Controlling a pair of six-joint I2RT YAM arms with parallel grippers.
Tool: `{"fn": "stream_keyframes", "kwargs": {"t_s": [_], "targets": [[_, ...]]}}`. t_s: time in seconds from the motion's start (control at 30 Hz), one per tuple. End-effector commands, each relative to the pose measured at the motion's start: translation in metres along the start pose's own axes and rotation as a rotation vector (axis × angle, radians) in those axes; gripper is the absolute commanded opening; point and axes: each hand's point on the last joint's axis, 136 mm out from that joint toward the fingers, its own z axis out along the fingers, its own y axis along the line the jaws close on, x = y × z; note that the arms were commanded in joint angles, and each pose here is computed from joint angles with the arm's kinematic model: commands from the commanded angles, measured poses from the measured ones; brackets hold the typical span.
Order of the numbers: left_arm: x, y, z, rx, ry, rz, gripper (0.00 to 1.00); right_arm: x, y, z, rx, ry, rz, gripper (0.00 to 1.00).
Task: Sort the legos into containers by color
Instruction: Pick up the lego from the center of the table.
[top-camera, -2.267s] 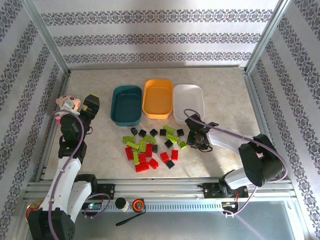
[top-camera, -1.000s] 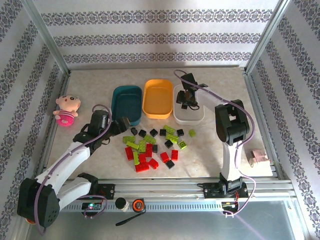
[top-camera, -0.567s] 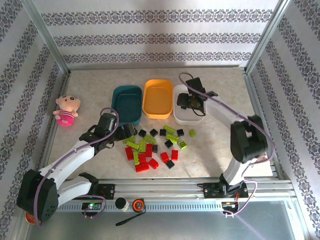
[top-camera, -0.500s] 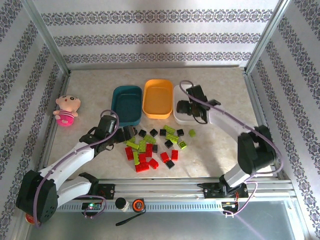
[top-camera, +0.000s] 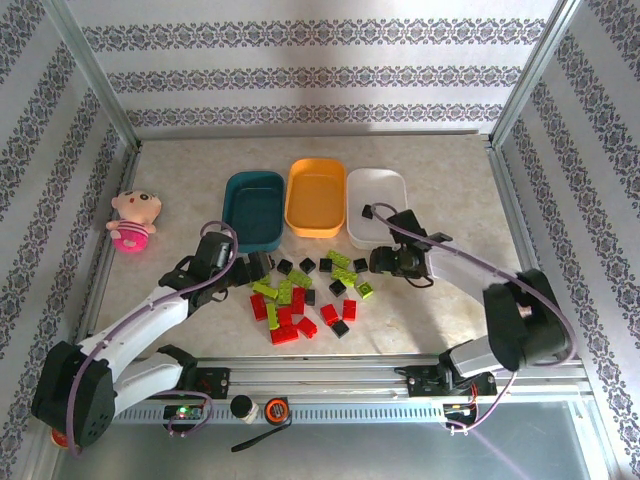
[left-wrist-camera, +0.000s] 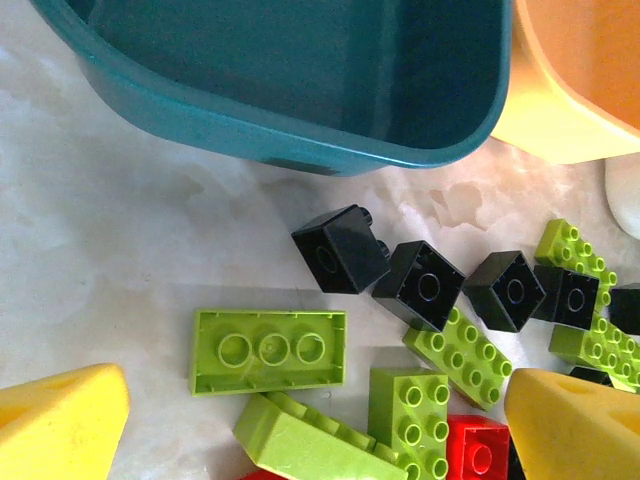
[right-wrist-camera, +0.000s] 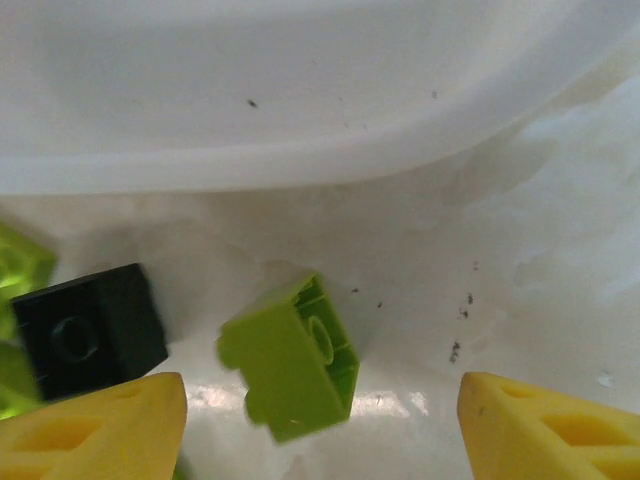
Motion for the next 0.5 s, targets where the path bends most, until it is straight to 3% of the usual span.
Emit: {"fn": "stream_keyframes", "kwargs": {"t_s": [0.0,0.23,0.47], "targets": [[-0.012,-0.013,-0.002,0.029,-0.032,0.014,0.97,-0.005,0.022,0.006,-0.053,0.02,-0.055,0.69],[-0.014,-0.013,-0.005,0.027,-0.041,0.025,0.97,-0.013,0.006,0.015,0.061,-0.001,-0.059,0.52],[-0.015,-0.013,-0.004,0.026,-0.043,0.028,0.98,-0.015,0.002,0.013,0.083,-0.014,-0.068,0.33]]}}
